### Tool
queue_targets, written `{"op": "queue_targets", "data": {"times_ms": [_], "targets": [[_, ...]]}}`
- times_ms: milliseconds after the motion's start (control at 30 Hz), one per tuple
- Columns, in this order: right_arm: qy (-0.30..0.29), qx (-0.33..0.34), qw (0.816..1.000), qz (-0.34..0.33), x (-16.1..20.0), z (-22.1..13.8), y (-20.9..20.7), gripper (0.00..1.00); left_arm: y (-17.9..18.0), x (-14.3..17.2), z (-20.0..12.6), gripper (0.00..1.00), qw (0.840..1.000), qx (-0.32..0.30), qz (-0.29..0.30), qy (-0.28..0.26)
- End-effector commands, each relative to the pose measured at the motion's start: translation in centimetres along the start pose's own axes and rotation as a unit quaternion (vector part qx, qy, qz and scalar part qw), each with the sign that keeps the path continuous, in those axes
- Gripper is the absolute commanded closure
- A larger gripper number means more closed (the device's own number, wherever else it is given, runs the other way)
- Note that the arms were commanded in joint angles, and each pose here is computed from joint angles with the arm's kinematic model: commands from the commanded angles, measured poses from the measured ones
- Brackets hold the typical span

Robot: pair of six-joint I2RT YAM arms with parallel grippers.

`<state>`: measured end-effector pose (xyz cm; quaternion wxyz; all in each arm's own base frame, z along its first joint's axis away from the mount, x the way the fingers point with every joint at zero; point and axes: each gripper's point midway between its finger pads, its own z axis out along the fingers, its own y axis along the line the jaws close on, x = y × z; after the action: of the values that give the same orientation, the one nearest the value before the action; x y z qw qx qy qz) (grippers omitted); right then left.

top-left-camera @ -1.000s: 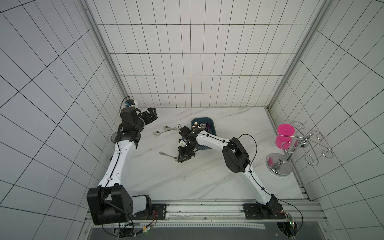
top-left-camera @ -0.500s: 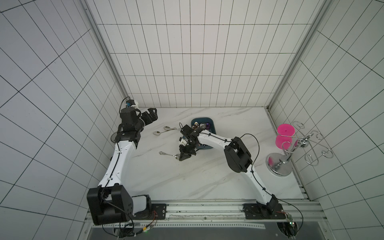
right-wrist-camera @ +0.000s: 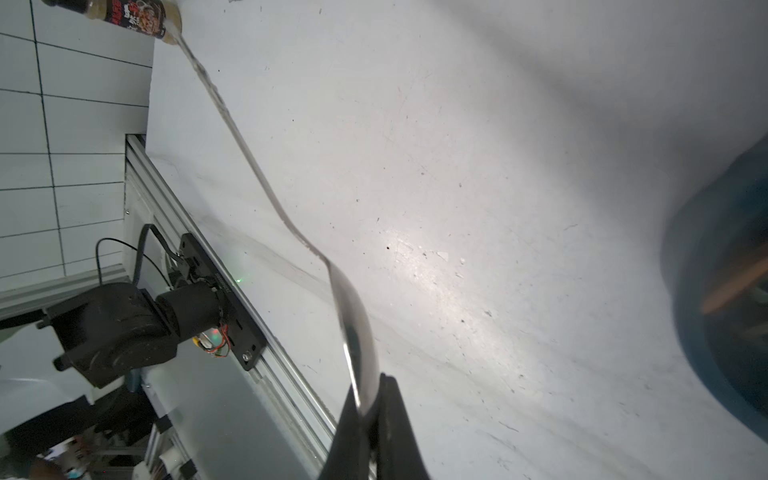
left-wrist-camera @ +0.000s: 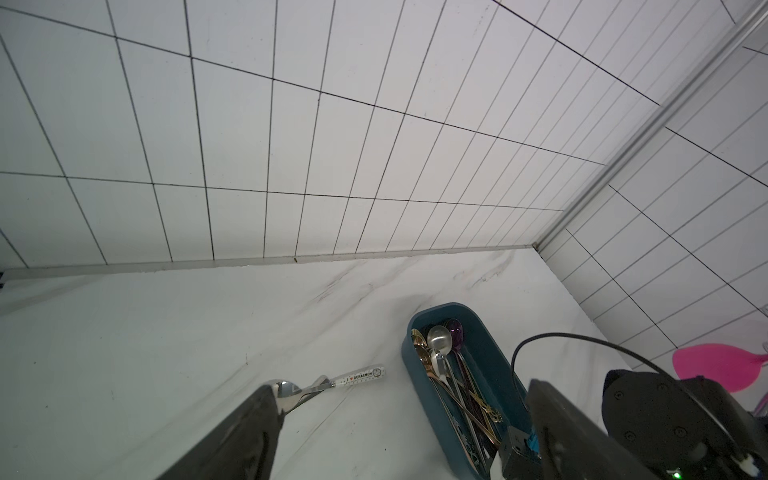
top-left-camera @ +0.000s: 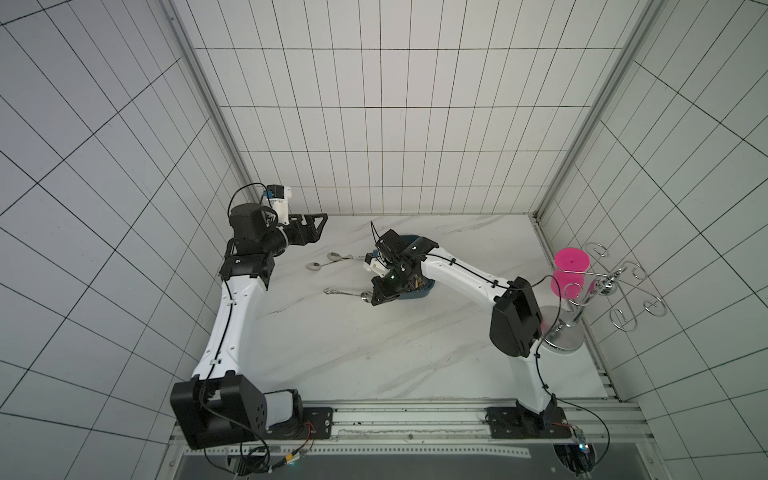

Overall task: Put the spoon into the storage box
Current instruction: Pick up the spoon from the center of the board.

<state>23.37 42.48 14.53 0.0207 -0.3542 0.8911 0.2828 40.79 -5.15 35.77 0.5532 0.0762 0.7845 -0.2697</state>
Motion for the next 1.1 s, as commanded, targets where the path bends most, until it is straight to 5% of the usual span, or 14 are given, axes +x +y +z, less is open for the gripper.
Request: {"op": "queue_targets", "data": {"times_ms": [0, 567, 933, 1067], "targets": [[0.025, 0.062, 0.996, -0.059, 2.5, -2.2, -2.2, 1.0, -1.7, 0.3, -0.2, 0.08, 0.997, 0.048, 0.046, 0.029], [-0.003, 0.172, 0.961, -0.218, 6.7, -10.3, -5.0, 1.0, -9.6, 8.6, 0.6, 0.1, 0.951, 0.204, 0.173, 0.154], [0.005, 0.246, 0.931, -0.271, 7.6, -13.7, -6.7, 1.0, -16.0, 17.5, 1.5, 0.1, 0.874, 0.291, 0.284, 0.265], [-0.002, 0.257, 0.925, -0.28, 7.7, -14.5, -6.7, 1.0, -17.6, 19.2, 1.8, 0.1, 0.857, 0.316, 0.292, 0.283]]}}
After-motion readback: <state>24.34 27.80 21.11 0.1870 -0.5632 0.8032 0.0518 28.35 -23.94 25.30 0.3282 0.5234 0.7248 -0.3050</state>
